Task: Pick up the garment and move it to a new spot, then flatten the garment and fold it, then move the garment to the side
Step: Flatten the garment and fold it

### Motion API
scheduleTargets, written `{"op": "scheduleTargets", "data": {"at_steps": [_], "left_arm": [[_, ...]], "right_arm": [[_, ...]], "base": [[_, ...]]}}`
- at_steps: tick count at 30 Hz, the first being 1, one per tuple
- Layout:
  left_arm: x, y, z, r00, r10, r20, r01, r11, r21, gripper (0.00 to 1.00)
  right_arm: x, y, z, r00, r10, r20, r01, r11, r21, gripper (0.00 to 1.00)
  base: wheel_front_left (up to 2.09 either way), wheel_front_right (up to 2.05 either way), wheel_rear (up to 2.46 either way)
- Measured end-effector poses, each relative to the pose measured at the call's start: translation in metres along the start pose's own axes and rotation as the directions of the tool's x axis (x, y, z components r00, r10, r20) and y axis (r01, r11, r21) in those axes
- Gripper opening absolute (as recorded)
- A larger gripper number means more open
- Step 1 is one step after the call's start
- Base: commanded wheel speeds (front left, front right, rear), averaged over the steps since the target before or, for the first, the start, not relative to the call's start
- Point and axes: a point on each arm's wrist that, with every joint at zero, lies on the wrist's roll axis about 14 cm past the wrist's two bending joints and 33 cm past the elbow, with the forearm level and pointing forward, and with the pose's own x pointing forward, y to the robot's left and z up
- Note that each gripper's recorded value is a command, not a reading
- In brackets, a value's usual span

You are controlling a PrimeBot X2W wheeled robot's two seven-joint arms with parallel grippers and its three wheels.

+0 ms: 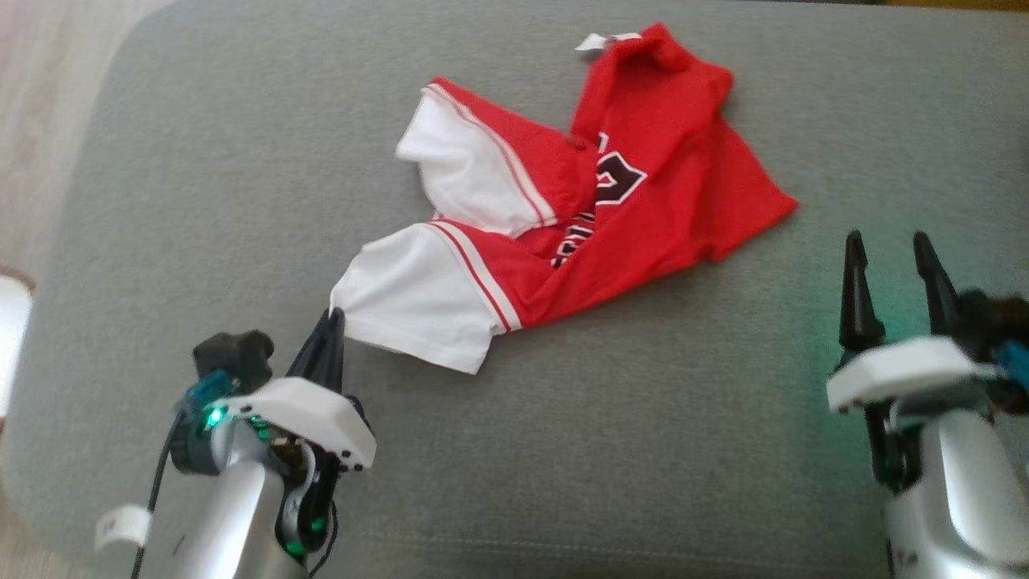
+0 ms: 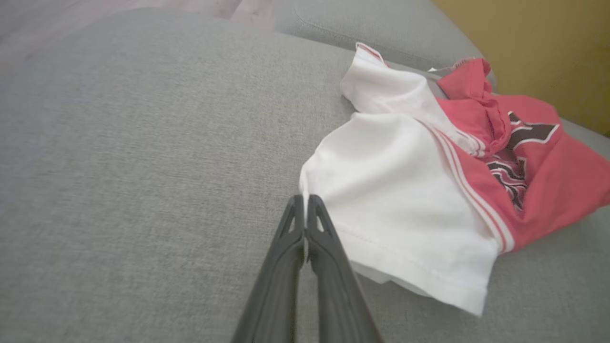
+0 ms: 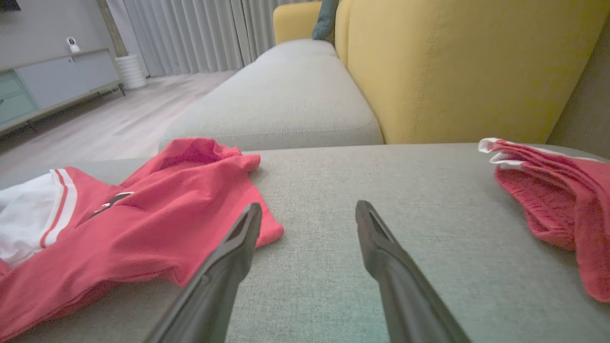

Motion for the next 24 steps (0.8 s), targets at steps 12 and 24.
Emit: {"op": "scheduleTargets", "data": {"at_steps": [12,24], "left_arm": [[-0.031,0.02,0.019,0.993,0.091,0.082,-0.086,0.995,-0.054,0.0],[-0.03,0.02,0.014,0.993,0.1,0.068,-0.095,0.993,-0.068,0.0]], "right_arm": [[0.051,0.027,-0.048,0.963,0.042,-0.266,-0.047,0.999,-0.011,1.0],[0.076,0.041,-0.07,0.924,0.064,-0.378,-0.055,0.998,0.035,0.43]], "base": [[0.0,0.0,0.0],[0.0,0.0,0.0]]}}
